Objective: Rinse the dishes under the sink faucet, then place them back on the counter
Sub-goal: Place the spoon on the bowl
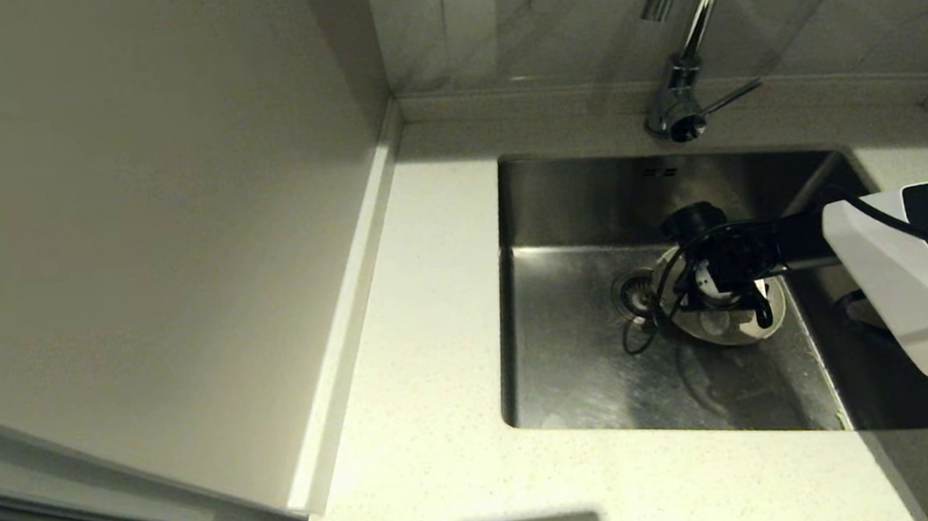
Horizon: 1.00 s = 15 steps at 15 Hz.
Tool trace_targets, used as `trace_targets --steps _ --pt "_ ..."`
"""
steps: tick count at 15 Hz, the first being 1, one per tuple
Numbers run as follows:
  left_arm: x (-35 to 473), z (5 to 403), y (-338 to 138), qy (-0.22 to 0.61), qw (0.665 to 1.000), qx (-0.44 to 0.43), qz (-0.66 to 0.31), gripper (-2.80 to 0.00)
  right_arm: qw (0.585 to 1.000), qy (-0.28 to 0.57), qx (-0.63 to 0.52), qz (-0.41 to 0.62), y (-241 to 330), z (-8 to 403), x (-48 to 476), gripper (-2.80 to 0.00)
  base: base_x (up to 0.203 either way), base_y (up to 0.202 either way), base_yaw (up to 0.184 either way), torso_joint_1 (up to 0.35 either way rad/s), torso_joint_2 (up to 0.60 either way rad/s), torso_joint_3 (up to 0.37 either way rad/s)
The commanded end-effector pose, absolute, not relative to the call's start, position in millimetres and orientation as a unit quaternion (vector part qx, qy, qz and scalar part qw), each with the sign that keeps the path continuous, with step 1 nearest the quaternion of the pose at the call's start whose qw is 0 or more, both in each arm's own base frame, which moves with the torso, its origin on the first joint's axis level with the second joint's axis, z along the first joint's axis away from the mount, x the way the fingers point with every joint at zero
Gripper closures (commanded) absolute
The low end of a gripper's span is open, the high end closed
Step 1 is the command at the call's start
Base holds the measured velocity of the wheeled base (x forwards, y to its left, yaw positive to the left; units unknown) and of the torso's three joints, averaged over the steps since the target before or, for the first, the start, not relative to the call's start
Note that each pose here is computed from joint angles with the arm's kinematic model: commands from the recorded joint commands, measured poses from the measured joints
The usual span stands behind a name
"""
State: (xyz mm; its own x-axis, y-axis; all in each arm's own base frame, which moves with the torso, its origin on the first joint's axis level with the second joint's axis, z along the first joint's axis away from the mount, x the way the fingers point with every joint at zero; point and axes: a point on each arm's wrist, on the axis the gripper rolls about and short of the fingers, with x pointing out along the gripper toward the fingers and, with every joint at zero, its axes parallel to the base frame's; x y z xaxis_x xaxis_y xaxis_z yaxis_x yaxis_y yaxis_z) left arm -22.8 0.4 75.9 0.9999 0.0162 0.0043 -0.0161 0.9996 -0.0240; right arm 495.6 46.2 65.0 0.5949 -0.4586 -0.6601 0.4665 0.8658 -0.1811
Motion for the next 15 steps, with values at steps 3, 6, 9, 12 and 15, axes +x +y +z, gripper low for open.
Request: trace_targets --steps 3,6,9,12,15 --pt "-23 76 0 -0.004 1.0 -0.012 0.008 0.0 0.89 0.372 0.006 -0.264 42 61 496 -2.8 0.0 0.0 0.0 0.0 0.0 0.0" --pt "-23 76 0 -0.004 1.0 -0.012 0.008 0.0 0.889 0.374 0.009 -0.265 38 58 497 -2.8 0.0 0.0 0.0 0.0 0.0 0.0" --pt "-23 76 0 -0.004 1.0 -0.012 0.008 0.0 0.887 0.377 0.011 -0.265 36 56 497 -2.8 0.0 0.0 0.0 0.0 0.0 0.0" --pt "-23 76 0 -0.004 1.0 -0.012 0.008 0.0 0.89 0.382 0.03 -0.249 29 58 498 -2.8 0.0 0.0 0.0 0.0 0.0 0.0" --pt "-23 76 0 -0.004 1.0 -0.012 0.008 0.0 0.892 0.361 0.053 -0.267 10 68 500 -2.8 0.0 0.0 0.0 0.0 0.0 0.0"
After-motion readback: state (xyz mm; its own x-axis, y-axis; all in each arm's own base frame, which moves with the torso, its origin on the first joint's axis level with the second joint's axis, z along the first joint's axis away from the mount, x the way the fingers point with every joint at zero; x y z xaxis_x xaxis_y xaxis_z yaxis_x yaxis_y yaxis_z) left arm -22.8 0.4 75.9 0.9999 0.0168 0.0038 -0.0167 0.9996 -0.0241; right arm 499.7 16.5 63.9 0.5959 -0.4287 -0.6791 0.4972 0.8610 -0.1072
